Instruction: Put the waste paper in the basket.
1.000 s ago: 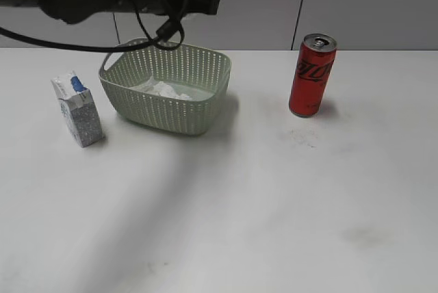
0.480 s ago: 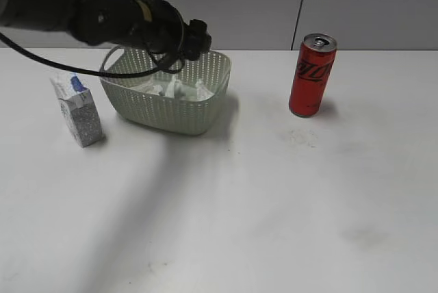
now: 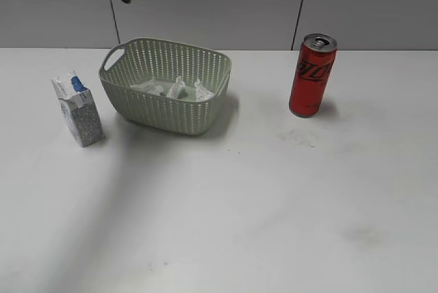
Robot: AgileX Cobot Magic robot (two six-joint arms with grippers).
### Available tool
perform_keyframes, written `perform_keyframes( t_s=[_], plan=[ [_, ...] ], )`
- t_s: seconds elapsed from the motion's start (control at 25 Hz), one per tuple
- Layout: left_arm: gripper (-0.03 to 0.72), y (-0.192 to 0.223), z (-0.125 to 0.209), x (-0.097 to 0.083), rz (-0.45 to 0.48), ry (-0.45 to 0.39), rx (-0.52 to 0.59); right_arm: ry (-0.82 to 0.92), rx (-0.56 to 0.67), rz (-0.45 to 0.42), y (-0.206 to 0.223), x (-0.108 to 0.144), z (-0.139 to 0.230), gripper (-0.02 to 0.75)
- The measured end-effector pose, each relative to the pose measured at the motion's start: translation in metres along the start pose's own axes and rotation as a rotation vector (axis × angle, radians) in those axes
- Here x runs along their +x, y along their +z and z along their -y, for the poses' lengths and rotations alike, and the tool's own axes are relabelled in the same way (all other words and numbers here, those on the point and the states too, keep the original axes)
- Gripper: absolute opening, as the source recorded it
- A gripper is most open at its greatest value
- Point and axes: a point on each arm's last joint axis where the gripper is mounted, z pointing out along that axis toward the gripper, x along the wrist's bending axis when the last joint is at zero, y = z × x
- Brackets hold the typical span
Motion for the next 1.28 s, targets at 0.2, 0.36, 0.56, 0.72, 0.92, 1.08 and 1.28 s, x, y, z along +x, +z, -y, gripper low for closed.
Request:
perform_keyframes(
  t_s=[0.2, 0.36, 0.56, 0.72, 0.92, 1.08, 1.28],
  plan=[
    [0.631, -0.031, 0.0, 0.056, -0.043, -0.127, 0.119, 0.0, 0.0, 0.0, 0.0, 0.0, 0.0, 0.561],
    [0.627, -0.045, 0.007, 0.092, -0.058, -0.221, 0.135, 0.0, 0.001, 0.0, 0.0, 0.0, 0.0, 0.561],
    [0.619, -0.074, 0.016, 0.12, -0.04, -0.295, 0.087, 0.0, 0.001, 0.0, 0.0, 0.0, 0.0, 0.561],
    [0.607, -0.097, 0.031, 0.128, -0.099, -0.267, 0.083, 0.0, 0.001, 0.0, 0.0, 0.0, 0.0, 0.561],
    [0.591, -0.123, 0.066, 0.117, -0.122, -0.258, 0.112, 0.0, 0.001, 0.0, 0.0, 0.0, 0.0, 0.561],
    [0.591, -0.14, 0.101, 0.104, -0.125, -0.255, 0.138, 0.0, 0.001, 0.0, 0.0, 0.0, 0.0, 0.561],
    [0.591, -0.156, 0.148, 0.09, -0.146, -0.246, 0.173, 0.0, 0.001, 0.0, 0.0, 0.0, 0.0, 0.561]
  ],
)
